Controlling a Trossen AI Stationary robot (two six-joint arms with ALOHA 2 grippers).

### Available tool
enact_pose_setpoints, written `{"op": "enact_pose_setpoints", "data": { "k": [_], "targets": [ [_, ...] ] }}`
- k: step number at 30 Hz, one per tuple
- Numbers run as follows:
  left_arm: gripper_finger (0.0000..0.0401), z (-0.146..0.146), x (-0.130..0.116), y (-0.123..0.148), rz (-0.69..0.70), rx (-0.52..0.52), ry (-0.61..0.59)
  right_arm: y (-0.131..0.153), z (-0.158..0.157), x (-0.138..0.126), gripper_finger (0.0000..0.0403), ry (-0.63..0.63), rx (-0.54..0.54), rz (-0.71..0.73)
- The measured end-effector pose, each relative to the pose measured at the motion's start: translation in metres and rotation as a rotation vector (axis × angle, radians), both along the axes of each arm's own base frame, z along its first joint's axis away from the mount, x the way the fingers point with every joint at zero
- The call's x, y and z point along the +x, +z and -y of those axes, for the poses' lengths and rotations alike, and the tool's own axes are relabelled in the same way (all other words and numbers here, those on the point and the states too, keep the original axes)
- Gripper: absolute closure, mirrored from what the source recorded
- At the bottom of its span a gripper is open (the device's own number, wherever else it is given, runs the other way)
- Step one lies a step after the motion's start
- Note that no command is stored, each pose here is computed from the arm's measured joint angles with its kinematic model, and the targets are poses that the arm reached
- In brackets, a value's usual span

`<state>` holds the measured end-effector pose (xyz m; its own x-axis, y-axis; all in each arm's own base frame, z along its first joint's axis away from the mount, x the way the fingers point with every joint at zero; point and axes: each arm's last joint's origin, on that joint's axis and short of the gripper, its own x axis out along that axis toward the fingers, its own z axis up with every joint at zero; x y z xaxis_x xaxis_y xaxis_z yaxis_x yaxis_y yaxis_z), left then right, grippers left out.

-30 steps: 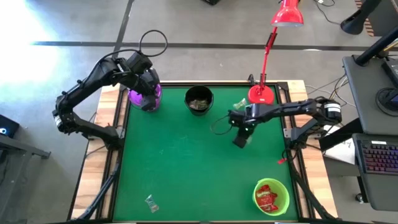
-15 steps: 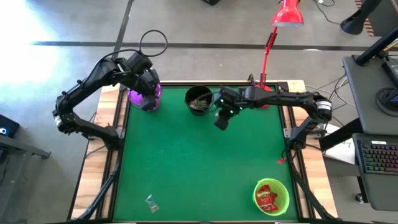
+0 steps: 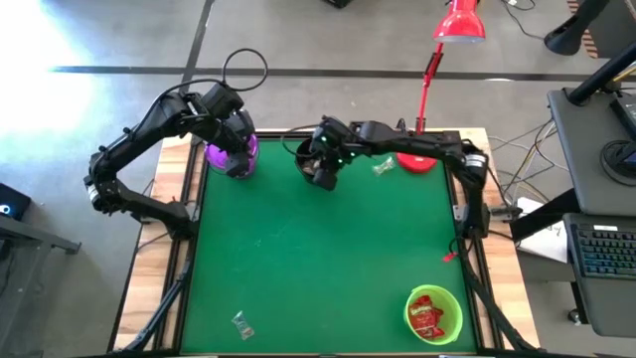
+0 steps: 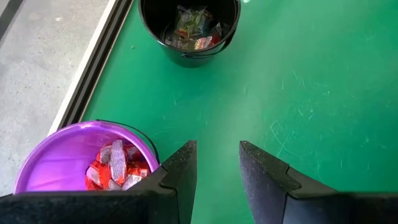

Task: Sort candy
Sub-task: Put the bottom green gummy into the black bucket, then put the blue gummy into the black bucket

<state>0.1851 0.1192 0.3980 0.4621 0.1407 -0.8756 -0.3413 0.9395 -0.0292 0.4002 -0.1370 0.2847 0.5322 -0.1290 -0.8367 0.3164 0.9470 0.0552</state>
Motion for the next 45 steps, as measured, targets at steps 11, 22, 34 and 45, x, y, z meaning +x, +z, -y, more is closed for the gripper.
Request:
{"op": "enact_pose_setpoints", "data": {
  "k": [11, 22, 34, 45],
  "targets": [
    [0.0299, 0.0, 0.0, 0.0, 0.0, -0.002, 0.003, -0.014, 0.039, 0.019, 0.039, 0.042, -0.029, -0.111],
    [0.0299, 0.0, 0.0, 0.0, -0.004, -0.004, 0.003, -0.019, 0.042, 0.025, 0.0339, 0.132, -0.067, -0.146],
    [0.0294, 0.004, -0.003, -0.006, -0.048, -0.092, 0.096, -0.011, 0.046, 0.022, 0.0269, 0.075, -0.18, -0.174],
    [0.0246, 0.018, 0.001, -0.058, -0.265, -0.258, 0.165, -0.009, 0.047, 0.021, 0.0268, 0.063, -0.195, -0.179]
  ]
}}
